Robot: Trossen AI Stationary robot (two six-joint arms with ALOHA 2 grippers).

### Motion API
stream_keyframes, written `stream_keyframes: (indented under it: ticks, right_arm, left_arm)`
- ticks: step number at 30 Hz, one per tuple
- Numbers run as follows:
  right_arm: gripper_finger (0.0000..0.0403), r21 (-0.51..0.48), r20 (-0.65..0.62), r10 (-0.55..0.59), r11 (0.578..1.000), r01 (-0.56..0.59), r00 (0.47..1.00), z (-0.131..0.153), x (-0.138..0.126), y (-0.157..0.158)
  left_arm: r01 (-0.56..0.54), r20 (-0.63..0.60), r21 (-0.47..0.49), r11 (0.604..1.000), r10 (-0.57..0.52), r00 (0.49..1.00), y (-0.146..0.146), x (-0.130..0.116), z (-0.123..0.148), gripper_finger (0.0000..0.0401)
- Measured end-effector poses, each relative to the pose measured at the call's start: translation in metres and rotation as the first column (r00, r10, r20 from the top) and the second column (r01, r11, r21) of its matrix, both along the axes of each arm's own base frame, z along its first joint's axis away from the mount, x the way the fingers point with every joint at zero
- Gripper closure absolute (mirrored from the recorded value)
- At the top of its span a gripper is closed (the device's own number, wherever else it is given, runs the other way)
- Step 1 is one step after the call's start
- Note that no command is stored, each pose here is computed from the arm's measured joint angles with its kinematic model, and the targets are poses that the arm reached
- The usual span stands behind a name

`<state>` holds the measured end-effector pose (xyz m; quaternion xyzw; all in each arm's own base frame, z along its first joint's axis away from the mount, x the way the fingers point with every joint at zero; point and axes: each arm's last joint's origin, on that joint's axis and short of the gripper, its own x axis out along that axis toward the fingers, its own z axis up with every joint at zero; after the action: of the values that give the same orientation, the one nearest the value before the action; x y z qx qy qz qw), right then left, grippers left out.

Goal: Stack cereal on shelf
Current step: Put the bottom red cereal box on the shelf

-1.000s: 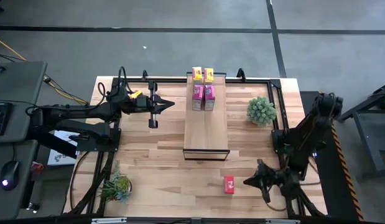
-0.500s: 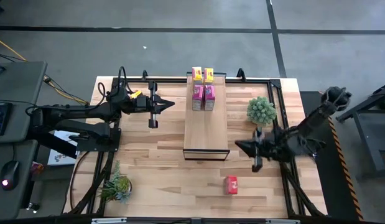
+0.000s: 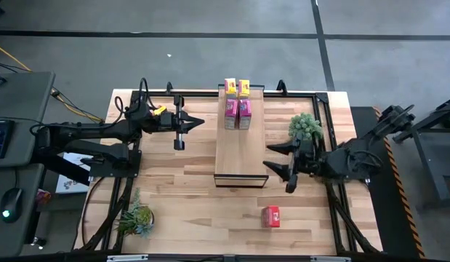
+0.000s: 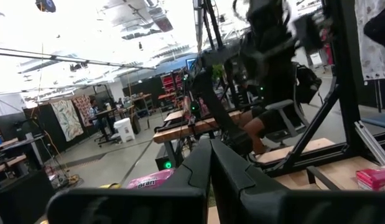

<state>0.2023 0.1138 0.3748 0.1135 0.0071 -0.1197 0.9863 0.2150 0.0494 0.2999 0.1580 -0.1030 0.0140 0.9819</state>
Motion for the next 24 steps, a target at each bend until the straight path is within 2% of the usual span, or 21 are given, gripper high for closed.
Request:
stream_keyframes:
  ticks: [4, 7, 9, 12, 13, 15, 17, 18, 20, 24]
  right_arm:
    - [0.0111, 0.123, -0.202, -0.05, 0.99, 0.076, 0.978, 0.037, 0.01, 0.005]
    - [0.0107, 0.282, -0.388, -0.076, 0.939, 0.197, 0.918, 0.053, 0.017, 0.006]
    - [0.0106, 0.364, -0.528, -0.091, 0.874, 0.322, 0.844, 0.055, 0.023, 0.01]
    - [0.0106, 0.393, -0.72, -0.113, 0.748, 0.536, 0.685, 0.047, 0.037, 0.02]
    - [0.0106, 0.429, -0.748, -0.082, 0.698, 0.573, 0.659, 0.043, 0.047, 0.027]
    - [0.0106, 0.502, -0.772, 0.025, 0.638, 0.584, 0.635, 0.036, 0.064, 0.038]
    - [0.0106, 0.551, -0.785, 0.093, 0.557, 0.622, 0.612, 0.031, 0.078, 0.049]
    - [0.0106, 0.538, -0.806, 0.093, 0.526, 0.659, 0.584, 0.027, 0.083, 0.052]
    - [0.0106, 0.476, -0.866, 0.103, 0.466, 0.746, 0.489, 0.013, 0.089, 0.062]
    - [0.0107, 0.44, -0.895, 0.129, 0.407, 0.8, 0.426, -0.007, 0.1, 0.077]
  left_arm:
    - [0.0, 0.008, 0.002, 1.0, 0.0, 1.0, 0.0, 0.0, 0.001, 0.0401]
    - [0.0, 0.012, 0.003, 1.0, 0.0, 1.0, 0.0, 0.0, 0.001, 0.0401]
    - [0.0, 0.012, 0.003, 1.0, 0.0, 1.0, 0.0, 0.0, 0.001, 0.0401]
    - [0.0, 0.012, 0.004, 1.0, 0.0, 1.0, 0.0, 0.0, 0.001, 0.0401]
    - [0.0, 0.011, 0.003, 1.0, 0.0, 1.0, 0.0, 0.0, 0.001, 0.0401]
    - [0.0, 0.005, 0.002, 1.0, 0.0, 1.0, 0.0, 0.0, 0.0, 0.0401]
    - [0.0, 0.004, 0.001, 1.0, 0.0, 1.0, 0.0, 0.0, 0.0, 0.0401]
    - [0.0, 0.003, 0.001, 1.0, 0.0, 1.0, 0.0, 0.0, 0.0, 0.0401]
    - [0.0, -0.001, -0.001, 1.0, 0.0, 1.0, 0.0, 0.0, 0.0, 0.0401]
    - [0.006, -0.022, -0.031, 1.0, -0.006, 1.0, 0.0, 0.0, -0.002, 0.0401]
